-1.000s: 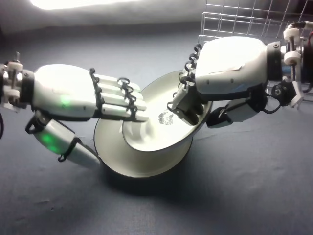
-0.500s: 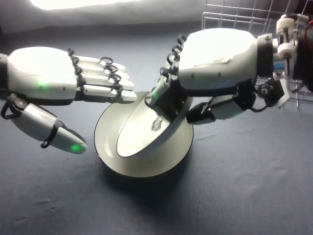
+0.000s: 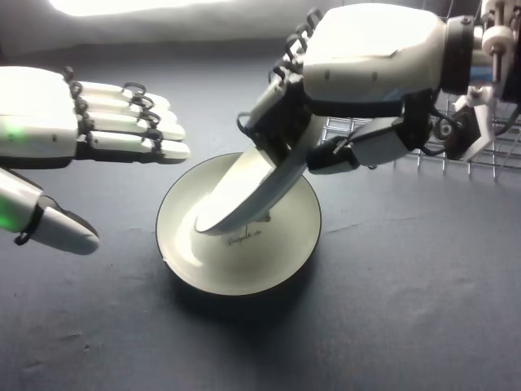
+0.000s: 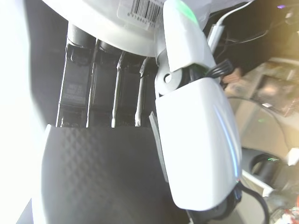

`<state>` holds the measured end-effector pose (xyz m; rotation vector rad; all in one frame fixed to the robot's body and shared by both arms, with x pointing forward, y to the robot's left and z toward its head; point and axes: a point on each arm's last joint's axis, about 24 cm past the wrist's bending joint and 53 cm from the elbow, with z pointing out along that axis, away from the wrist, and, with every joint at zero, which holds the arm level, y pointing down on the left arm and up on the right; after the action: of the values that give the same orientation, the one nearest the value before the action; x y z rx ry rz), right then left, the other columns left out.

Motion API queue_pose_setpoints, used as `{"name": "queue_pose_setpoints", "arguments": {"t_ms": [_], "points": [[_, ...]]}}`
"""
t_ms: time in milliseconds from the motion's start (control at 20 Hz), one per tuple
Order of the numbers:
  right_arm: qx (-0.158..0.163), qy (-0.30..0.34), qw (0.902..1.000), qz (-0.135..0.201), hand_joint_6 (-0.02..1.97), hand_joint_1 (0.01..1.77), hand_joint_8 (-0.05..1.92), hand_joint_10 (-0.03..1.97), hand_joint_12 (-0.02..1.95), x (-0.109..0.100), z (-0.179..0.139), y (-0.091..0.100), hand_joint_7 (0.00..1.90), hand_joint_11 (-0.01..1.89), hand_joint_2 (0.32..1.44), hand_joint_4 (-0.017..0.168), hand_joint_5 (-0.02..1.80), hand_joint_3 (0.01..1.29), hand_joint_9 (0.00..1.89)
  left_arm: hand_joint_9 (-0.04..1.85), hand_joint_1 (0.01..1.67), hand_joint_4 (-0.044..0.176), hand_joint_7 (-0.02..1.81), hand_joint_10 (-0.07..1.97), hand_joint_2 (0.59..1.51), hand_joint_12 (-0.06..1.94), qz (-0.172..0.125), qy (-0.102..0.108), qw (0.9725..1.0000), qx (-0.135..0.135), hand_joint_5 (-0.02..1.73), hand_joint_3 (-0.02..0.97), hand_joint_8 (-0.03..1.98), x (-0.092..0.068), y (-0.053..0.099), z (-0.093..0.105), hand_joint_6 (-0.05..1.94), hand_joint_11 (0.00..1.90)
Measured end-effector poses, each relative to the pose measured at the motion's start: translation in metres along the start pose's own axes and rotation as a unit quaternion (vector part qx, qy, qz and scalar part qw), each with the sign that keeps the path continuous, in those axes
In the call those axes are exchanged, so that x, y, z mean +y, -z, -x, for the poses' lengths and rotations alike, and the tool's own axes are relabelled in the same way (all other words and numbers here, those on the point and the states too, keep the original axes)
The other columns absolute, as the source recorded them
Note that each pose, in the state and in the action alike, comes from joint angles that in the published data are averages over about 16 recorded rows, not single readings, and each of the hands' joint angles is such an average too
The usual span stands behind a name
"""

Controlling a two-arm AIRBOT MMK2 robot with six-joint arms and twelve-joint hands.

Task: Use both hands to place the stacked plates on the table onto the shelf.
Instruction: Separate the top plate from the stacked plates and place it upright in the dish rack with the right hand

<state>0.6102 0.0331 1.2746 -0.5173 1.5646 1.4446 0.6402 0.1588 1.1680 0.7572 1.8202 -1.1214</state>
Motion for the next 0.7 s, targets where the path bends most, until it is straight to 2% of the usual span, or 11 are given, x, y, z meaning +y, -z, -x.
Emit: {"name": "queue_pose_setpoints", "arguments": {"t_ms": [400,700], "points": [[-0.031,-0.032,0.999,0.002,1.12,1.35,1.03,1.17,1.22,0.011,0.022,0.0,0.93,0.84,1.06,-0.01,0.79,0.01,0.93,0.02,0.02,0.002,0.02,0.01,1.15,0.01,0.008,0.008,0.9999,0.001,0.02,0.019,-0.01,-0.006,0.02,0.0,0.0,0.02],[-0.062,-0.089,0.994,-0.016,1.12,1.35,1.01,1.17,1.22,0.007,0.04,0.001,0.94,0.85,1.06,-0.01,0.79,0.01,0.93,0.02,0.02,0.002,0.02,0.01,1.15,0.01,0.016,0.014,0.9998,-0.005,0.02,0.018,-0.01,-0.004,0.029,0.003,0.0,0.02]]}}
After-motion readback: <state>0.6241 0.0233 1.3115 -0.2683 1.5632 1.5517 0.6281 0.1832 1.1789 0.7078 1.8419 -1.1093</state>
